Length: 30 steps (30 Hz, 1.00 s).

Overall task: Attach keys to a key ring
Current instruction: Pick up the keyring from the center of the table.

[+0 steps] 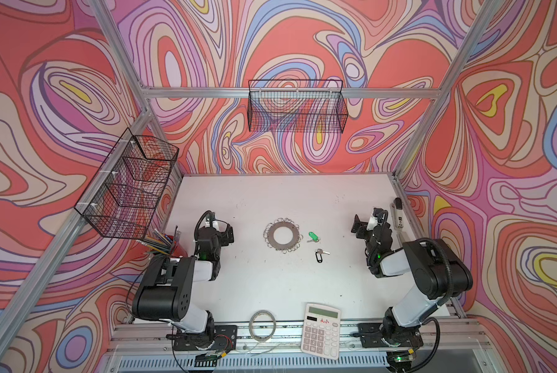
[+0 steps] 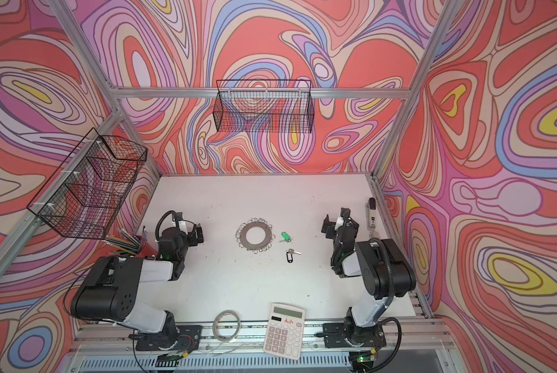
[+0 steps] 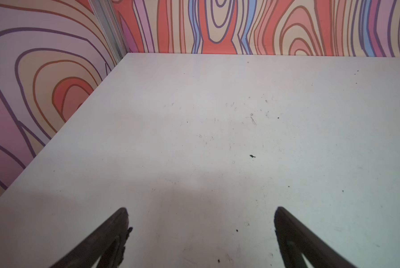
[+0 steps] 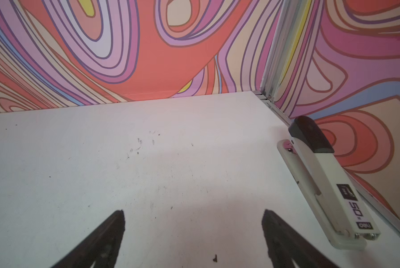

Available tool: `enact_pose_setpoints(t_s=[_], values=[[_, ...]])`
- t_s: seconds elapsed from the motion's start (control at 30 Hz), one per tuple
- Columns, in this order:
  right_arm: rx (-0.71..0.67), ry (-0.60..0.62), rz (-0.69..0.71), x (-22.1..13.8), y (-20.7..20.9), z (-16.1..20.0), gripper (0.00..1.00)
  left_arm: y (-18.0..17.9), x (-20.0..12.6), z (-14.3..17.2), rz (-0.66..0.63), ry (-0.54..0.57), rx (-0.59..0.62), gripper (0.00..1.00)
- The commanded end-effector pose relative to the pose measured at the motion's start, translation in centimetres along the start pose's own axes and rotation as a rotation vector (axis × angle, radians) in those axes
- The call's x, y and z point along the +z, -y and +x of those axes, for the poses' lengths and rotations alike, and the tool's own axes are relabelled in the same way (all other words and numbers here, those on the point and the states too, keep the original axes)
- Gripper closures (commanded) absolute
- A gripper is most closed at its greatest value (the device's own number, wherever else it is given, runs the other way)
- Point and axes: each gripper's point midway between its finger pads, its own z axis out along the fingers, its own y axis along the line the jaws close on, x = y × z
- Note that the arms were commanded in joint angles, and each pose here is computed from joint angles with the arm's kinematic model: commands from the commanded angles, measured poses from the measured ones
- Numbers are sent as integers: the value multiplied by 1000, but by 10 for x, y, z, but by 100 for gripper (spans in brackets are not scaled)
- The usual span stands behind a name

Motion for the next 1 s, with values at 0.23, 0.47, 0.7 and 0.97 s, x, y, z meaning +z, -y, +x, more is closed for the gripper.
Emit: enact_pose_setpoints(t_s=[0.23, 0.47, 0.7, 0.97], values=[[-6, 22, 14, 3, 3, -5, 2, -2, 3, -8, -8, 21, 7, 0], [-4, 18, 10, 4, 2, -5, 2, -2, 3, -8, -6, 21, 8, 0], [-4, 18, 9, 4, 1, -5, 2, -2, 3, -8, -7, 21, 10, 0], [-3, 19, 10, 4, 2, -5, 2, -1, 3, -8, -6, 22, 10, 0]])
